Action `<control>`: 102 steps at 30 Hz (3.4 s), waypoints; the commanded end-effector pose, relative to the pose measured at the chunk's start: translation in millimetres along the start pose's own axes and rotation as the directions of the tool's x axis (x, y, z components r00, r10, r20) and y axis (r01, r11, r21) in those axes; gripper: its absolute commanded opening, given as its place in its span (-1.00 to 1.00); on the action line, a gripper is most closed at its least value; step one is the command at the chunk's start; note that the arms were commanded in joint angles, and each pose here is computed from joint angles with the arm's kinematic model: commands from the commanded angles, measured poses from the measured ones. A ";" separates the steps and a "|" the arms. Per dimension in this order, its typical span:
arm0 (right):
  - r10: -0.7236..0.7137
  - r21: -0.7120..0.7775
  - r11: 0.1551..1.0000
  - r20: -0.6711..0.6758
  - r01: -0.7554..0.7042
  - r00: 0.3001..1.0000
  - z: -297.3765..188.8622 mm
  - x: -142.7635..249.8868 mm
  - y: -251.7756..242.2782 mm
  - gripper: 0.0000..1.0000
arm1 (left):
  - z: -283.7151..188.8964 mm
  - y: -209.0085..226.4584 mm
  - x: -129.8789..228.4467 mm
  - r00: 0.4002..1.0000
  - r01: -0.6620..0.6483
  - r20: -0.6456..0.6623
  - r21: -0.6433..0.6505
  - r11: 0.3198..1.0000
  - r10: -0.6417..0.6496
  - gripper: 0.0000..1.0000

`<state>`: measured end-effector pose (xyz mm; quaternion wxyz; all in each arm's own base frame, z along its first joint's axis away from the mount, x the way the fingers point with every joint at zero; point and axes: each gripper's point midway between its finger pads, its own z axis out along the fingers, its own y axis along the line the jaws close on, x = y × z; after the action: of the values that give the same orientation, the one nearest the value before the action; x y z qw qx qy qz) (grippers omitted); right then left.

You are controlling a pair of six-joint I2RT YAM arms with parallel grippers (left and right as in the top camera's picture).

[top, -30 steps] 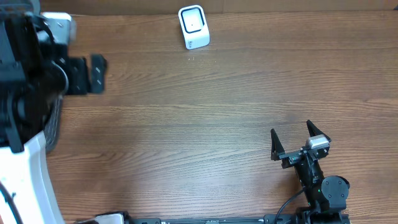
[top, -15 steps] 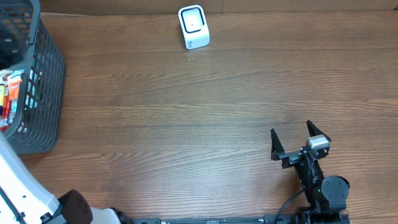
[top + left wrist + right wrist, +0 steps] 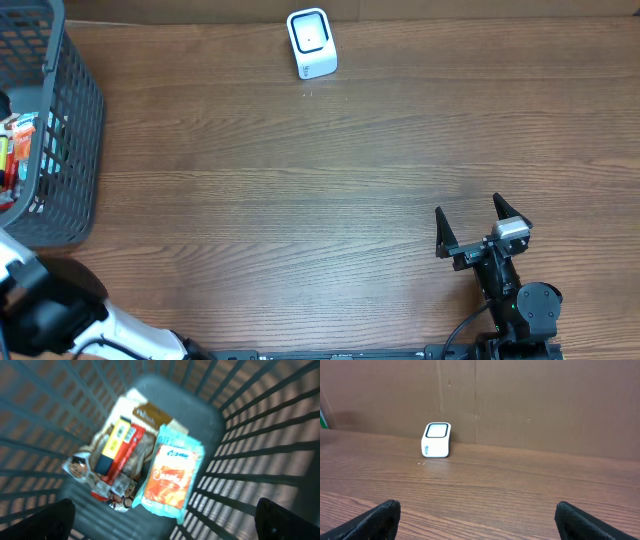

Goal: Scan the item barcode
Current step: 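Move the left gripper left and down into the grey basket, then grasp the green-and-orange Kleenex tissue pack in the basket with left gripper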

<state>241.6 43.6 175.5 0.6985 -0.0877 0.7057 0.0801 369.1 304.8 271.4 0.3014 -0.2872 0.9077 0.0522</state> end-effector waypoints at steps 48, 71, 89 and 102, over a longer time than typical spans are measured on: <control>-0.006 -0.003 1.000 0.003 0.006 1.000 0.1 2.0 0.7 1.00 | 194.4 -19.5 123.5 0.885 -0.103 -0.443 0.113 0.988 0.142 0.35; -0.006 -0.003 1.000 0.003 0.006 1.000 0.1 2.0 0.7 1.00 | 114.9 -6.0 42.4 0.963 -0.022 -0.267 0.020 1.000 0.027 -0.13; -0.006 -0.003 1.000 0.003 0.006 1.000 0.1 2.0 0.7 1.00 | -158.5 -72.6 -33.0 0.947 0.023 0.315 0.113 0.993 -0.058 -0.09; -0.006 -0.003 1.000 0.003 0.006 1.000 0.1 2.0 0.7 1.00 | -196.9 -233.2 74.2 0.941 -0.336 0.165 0.351 0.874 0.296 -0.18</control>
<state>241.6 43.6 175.5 0.6985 -0.0879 0.7057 0.0799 348.8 63.7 404.9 0.3870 -0.1226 0.9132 -0.0355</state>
